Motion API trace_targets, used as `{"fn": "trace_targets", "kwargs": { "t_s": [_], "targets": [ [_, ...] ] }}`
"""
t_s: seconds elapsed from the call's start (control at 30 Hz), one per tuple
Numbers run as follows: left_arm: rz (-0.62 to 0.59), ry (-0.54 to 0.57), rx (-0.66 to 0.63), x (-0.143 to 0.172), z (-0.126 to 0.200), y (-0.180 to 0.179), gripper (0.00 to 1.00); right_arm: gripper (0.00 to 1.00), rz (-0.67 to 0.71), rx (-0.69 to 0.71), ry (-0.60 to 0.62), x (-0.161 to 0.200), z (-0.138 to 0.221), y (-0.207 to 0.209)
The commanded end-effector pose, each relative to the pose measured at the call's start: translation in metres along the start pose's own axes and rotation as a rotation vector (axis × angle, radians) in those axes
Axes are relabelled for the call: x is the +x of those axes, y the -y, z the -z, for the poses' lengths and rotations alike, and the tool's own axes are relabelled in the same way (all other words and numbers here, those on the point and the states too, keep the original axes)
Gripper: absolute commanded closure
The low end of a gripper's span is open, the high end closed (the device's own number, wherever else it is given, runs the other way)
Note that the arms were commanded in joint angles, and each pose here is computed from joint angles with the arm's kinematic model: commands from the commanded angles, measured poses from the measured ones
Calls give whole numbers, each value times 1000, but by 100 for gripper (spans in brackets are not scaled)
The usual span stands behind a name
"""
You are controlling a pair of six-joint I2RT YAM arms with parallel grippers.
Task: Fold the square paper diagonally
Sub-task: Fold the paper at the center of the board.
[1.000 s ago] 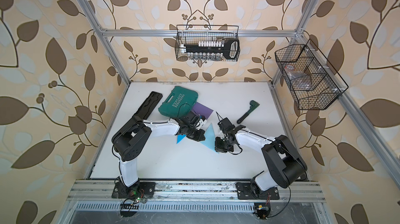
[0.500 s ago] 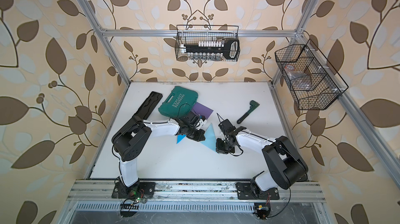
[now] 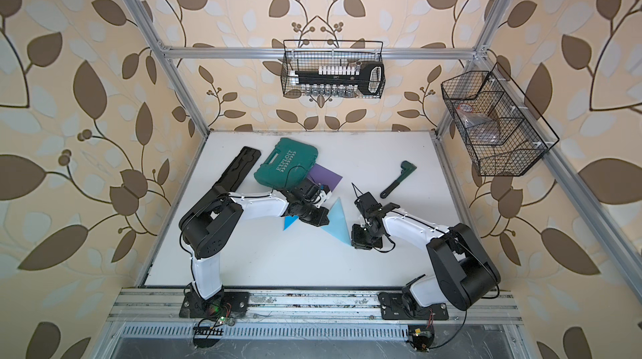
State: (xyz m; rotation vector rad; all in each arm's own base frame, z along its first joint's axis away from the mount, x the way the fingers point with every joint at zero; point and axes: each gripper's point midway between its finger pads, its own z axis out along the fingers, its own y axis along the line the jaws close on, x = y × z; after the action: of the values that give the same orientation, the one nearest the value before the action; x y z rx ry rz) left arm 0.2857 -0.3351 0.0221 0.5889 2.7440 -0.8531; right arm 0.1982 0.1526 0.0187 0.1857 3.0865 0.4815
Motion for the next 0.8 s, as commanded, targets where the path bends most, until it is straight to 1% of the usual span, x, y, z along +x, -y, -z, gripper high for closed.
{"fn": "trace_targets", "kwargs": {
  "t_s": [0.0, 0.1, 0.27, 0.4, 0.63, 0.77],
  "targets": [
    [33, -109, -192, 39, -3, -48, 100, 100, 23, -42, 76, -21, 22, -17],
    [26, -95, -179, 36, -1, -44, 100, 100, 22, -96, 114, -38, 30, -31],
    [16, -80, -148, 35, 3, -37, 100, 100, -1, -151, 127, -56, 27, -47],
    [11, -56, -101, 32, 7, -27, 100, 100, -34, -183, 124, -63, 21, -54],
    [34, -27, -12, 27, 9, -9, 100, 100, -60, -198, 117, -69, 12, -59],
    [42, -29, -8, 27, 7, -5, 100, 100, -57, -202, 115, -70, 12, -60]
  ]
}}
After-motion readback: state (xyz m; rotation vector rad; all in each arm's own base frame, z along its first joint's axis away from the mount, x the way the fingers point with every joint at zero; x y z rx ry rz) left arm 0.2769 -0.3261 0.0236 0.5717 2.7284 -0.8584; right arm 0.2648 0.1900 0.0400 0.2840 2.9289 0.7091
